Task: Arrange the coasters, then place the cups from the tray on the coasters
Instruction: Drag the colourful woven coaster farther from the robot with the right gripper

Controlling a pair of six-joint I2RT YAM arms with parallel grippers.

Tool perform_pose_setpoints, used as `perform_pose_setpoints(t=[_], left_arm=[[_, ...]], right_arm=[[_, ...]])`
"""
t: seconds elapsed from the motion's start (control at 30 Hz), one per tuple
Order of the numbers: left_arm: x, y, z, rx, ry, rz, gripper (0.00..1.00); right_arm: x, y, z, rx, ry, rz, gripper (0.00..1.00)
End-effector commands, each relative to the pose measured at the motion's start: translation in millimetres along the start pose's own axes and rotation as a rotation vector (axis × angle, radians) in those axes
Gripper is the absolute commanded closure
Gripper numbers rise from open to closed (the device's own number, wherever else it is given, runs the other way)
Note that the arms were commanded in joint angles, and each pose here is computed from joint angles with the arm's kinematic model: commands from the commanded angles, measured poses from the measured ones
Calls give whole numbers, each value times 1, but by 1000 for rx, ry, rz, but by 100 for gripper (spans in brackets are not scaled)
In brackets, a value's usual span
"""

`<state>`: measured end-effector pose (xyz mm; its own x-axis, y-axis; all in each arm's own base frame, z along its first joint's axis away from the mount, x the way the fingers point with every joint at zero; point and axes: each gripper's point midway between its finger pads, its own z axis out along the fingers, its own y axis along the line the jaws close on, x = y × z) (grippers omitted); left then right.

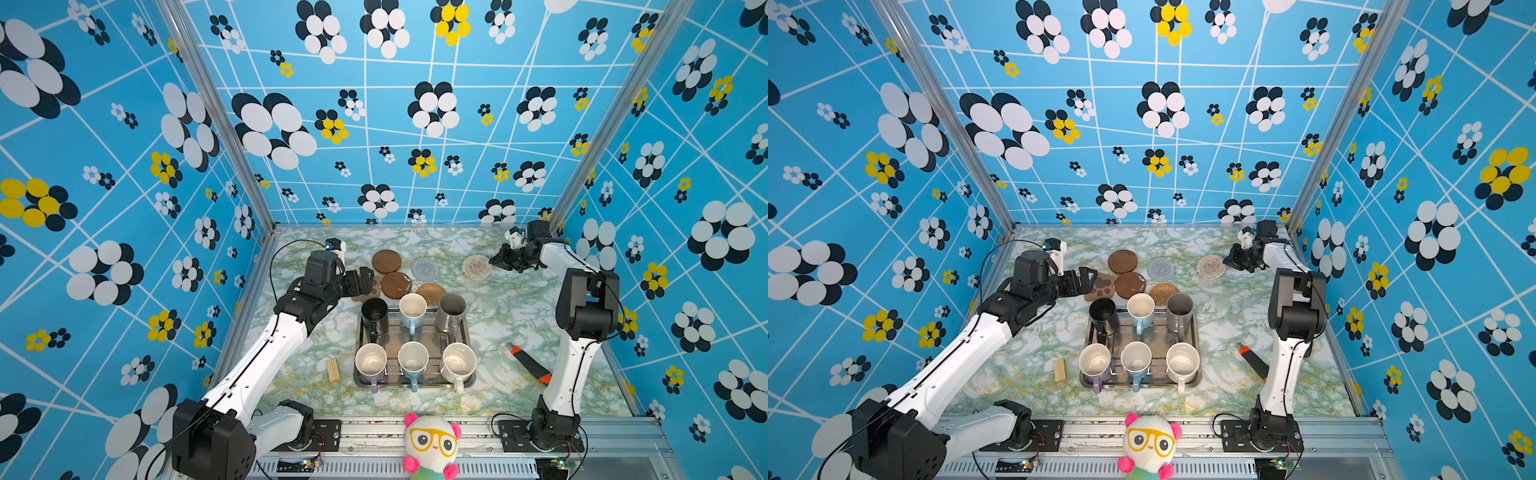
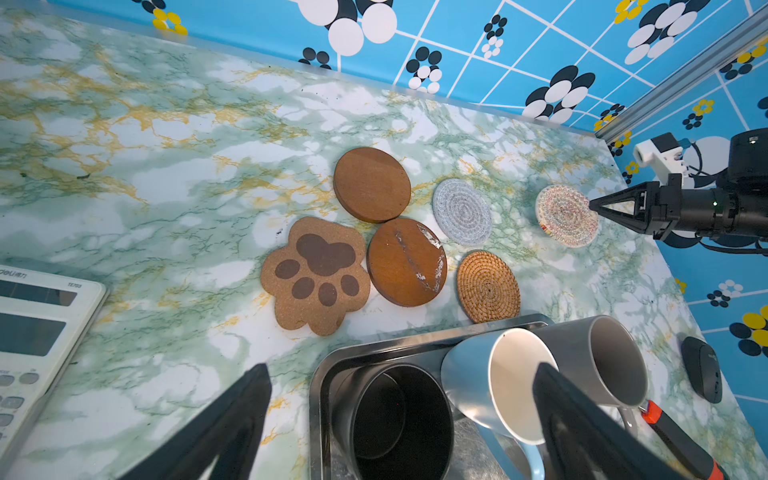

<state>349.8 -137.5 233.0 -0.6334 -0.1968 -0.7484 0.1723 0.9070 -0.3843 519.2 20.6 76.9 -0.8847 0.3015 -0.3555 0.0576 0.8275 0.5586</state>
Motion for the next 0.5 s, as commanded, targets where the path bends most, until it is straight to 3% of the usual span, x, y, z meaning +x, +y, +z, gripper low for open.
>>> perform_pose_setpoints(t=[0.0,0.47], left_arm=[[-3,-2,-5,-8,-10,2,0],[0,-4,-2,-12,7,11,0]], right_arm=[[2,-25,12,46,16,48,100],[13,-73,17,217,60,120,100]])
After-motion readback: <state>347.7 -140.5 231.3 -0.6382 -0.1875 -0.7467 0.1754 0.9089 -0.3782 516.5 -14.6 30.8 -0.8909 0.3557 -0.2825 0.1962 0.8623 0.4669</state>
